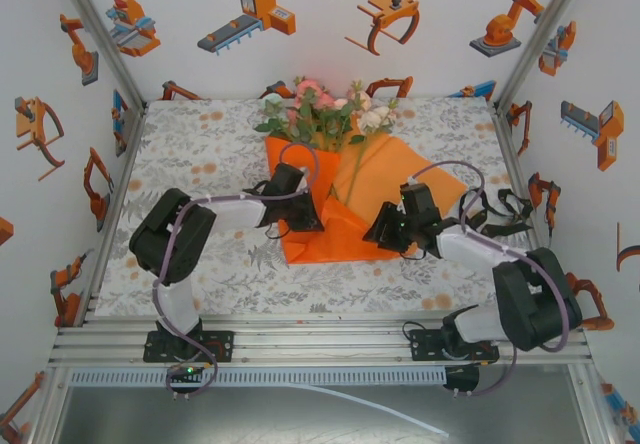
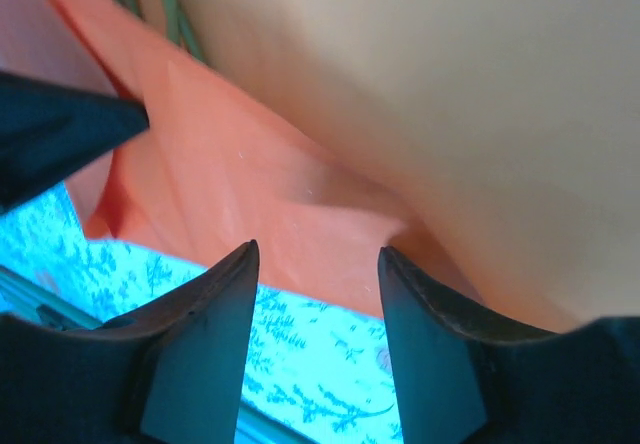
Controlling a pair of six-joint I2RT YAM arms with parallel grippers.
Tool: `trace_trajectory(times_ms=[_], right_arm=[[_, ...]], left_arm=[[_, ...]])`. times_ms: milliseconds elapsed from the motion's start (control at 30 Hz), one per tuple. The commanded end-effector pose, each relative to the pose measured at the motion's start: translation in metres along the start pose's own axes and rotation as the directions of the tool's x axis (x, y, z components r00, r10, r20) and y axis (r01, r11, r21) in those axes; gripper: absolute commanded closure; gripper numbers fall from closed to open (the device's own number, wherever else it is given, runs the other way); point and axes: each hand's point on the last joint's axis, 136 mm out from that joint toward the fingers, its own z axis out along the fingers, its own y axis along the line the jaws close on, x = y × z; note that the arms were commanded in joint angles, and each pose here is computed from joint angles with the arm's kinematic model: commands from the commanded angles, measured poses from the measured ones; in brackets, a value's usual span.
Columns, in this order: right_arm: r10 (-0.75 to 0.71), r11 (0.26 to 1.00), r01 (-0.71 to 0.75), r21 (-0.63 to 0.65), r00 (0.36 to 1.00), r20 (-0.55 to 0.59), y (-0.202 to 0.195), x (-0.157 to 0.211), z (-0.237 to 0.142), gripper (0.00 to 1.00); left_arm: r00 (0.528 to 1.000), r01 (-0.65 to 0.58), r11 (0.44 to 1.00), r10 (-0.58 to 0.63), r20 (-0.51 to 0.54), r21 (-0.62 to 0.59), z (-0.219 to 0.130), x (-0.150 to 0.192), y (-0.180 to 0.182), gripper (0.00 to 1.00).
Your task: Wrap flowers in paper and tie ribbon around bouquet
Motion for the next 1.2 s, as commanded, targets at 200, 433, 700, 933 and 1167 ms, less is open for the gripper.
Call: trace_trajectory(times_ms=[200, 433, 700, 933, 1167], right_arm=[[-0.133, 0.961, 0.067, 0.270, 0.963, 0.233, -0.032, -0.037, -0.071, 0.13], [-0.073, 0.982, 0.051, 0.180, 0.990, 0.122, -0.039, 0.007, -0.062, 0.11], [-0.022, 0.991, 0.003, 0.135, 0.990, 0.138, -0.048, 0.018, -0.049, 0.11], [0.041, 0.991, -0.066, 0.116, 0.979, 0.201, -0.057, 0.014, -0.037, 0.20], [0.088, 0.986, -0.116, 0.116, 0.972, 0.219, -0.066, 0.019, -0.033, 0.42]], left_arm=[[0.995, -0.091, 0.987, 0.084, 0.063, 0.135, -0.034, -0.010, -0.038, 0.75], [0.973, -0.152, 0.970, 0.113, 0.202, 0.189, -0.080, -0.044, -0.075, 0.71], [0.949, -0.165, 0.985, 0.170, 0.265, -0.039, -0.103, -0.048, -0.031, 0.69], [0.966, -0.129, 0.991, 0.134, 0.222, -0.036, -0.087, -0.030, -0.013, 0.69], [0.982, -0.085, 0.995, 0.076, 0.174, 0.044, -0.065, -0.017, -0.013, 0.69]])
